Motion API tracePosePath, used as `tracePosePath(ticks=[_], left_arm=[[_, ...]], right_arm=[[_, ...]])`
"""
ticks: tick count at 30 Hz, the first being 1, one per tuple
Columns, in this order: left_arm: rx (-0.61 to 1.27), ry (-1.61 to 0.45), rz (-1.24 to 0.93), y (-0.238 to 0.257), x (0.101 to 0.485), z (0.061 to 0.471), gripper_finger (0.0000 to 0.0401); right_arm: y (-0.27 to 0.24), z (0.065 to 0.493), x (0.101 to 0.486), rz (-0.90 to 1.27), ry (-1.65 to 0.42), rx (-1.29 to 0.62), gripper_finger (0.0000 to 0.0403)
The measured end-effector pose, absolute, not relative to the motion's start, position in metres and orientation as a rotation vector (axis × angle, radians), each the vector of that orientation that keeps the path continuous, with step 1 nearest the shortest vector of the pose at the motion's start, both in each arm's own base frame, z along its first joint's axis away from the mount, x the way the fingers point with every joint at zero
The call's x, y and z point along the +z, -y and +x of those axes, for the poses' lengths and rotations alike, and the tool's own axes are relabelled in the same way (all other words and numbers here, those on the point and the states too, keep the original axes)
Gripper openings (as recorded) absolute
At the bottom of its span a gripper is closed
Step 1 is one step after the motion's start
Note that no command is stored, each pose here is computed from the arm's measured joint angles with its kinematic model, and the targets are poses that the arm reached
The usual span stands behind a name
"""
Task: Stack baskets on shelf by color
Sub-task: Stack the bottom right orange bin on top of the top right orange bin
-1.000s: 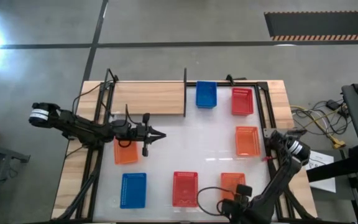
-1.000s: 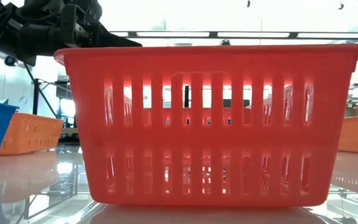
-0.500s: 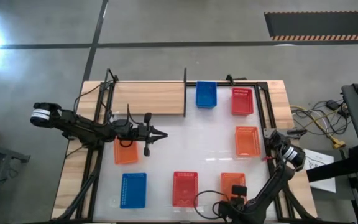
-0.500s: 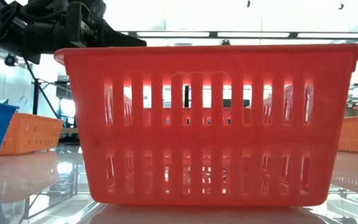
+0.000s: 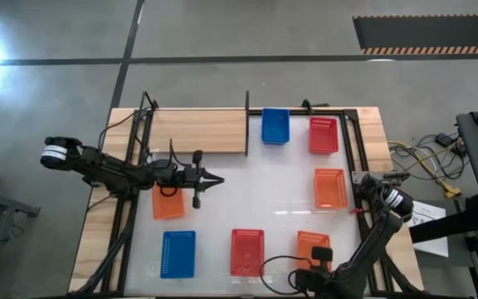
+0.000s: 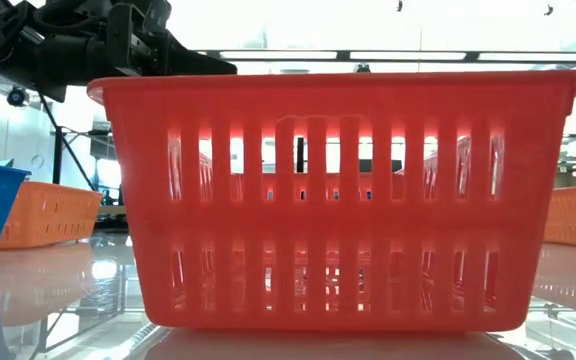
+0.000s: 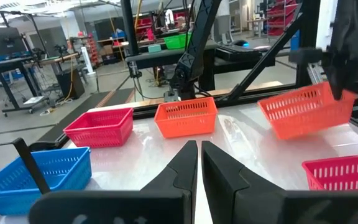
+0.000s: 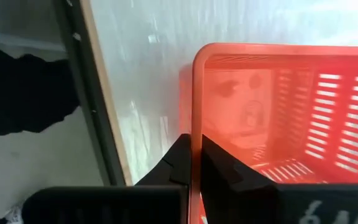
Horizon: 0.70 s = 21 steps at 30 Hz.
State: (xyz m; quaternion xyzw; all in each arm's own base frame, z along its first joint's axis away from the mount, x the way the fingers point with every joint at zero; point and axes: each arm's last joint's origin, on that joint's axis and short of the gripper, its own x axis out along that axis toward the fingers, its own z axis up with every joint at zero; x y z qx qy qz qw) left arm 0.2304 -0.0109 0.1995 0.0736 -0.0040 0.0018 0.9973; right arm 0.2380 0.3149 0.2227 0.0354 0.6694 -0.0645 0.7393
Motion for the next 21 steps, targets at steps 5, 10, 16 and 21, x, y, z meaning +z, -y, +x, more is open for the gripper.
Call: tracePosePath(ticks=[5,10,16,21], left_arm=[[0.003,0.009,0.147,0.011,0.200,0.231,0.0006],[0.003,0.010,0.147,0.011,0.200,0.231,0.0006],[0.003,0.010,0.148,0.011,0.200,0.231,0.0006],[0.003,0.013,0.147,0.011,0.201,0.231,0.0006]], right_arm=[[-0.307,0.233,0.254,0.017,-1.448,-0.179,0.0009],[-0.301,0.227,0.286,-0.097,-1.435,-0.190,0.0009],[-0.291,0.226,0.310,-0.128,-1.346,-0.131,0.0009],[-0.273,0.218,0.309,-0.183,-1.351,-0.139,0.0009]])
